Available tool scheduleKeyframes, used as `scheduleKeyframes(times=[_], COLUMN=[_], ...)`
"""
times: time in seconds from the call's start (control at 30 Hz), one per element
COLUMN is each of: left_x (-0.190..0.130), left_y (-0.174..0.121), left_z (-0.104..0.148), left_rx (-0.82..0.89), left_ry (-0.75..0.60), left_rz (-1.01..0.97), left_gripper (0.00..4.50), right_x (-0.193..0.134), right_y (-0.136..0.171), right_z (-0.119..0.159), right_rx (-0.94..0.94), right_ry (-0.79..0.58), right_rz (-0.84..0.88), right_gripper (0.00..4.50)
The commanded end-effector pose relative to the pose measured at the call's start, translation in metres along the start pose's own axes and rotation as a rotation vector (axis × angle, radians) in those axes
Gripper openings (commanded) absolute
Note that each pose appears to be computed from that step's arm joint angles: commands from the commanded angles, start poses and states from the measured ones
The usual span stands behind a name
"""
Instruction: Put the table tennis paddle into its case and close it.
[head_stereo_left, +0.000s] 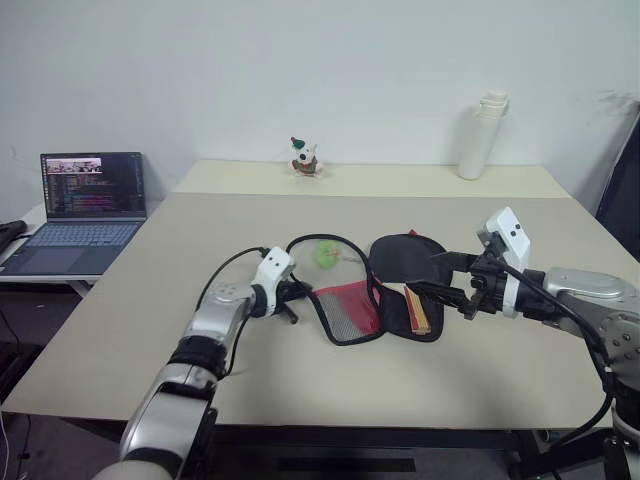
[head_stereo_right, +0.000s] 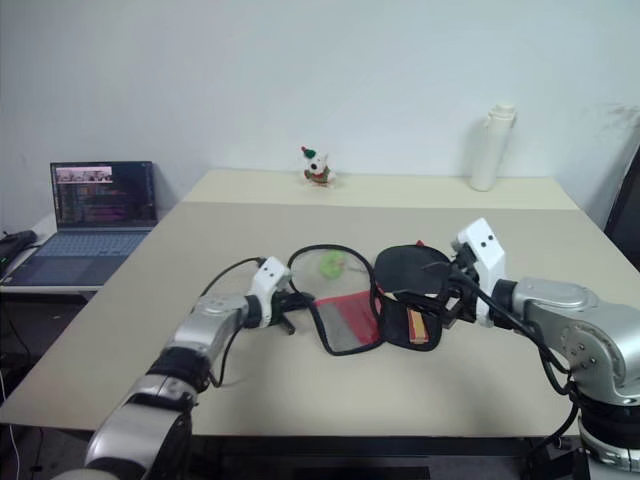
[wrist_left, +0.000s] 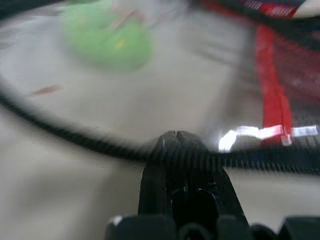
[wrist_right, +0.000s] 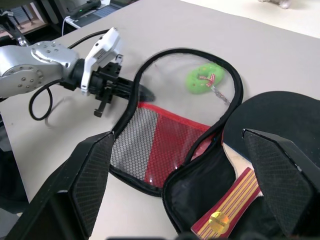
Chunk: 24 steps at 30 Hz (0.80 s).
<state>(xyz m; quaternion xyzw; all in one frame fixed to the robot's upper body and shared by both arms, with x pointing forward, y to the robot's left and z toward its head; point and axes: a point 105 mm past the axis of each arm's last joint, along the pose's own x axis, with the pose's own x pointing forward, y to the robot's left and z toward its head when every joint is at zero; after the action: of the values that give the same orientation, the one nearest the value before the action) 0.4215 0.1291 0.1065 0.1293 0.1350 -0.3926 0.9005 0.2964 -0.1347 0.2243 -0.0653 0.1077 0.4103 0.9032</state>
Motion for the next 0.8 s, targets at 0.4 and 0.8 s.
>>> scheduleKeyframes(times=[0.4, 0.8], left_x=[0.077, 0.076], left_y=[-0.07, -0.066], left_z=[0.112, 0.119], left_rx=[0.242, 0.198], left_ry=[-0.144, -0.21], left_rz=[-0.151, -0.112], left_gripper=[0.04, 0.04], right_x=[-0.058, -0.044], right_y=[-0.032, -0.042], right_z=[0.007, -0.005], right_rx=[-0.068, 0.027], right_ry=[0.038, -0.001], right_rz=[-0.18, -0.247], right_gripper=[4.5, 4.5])
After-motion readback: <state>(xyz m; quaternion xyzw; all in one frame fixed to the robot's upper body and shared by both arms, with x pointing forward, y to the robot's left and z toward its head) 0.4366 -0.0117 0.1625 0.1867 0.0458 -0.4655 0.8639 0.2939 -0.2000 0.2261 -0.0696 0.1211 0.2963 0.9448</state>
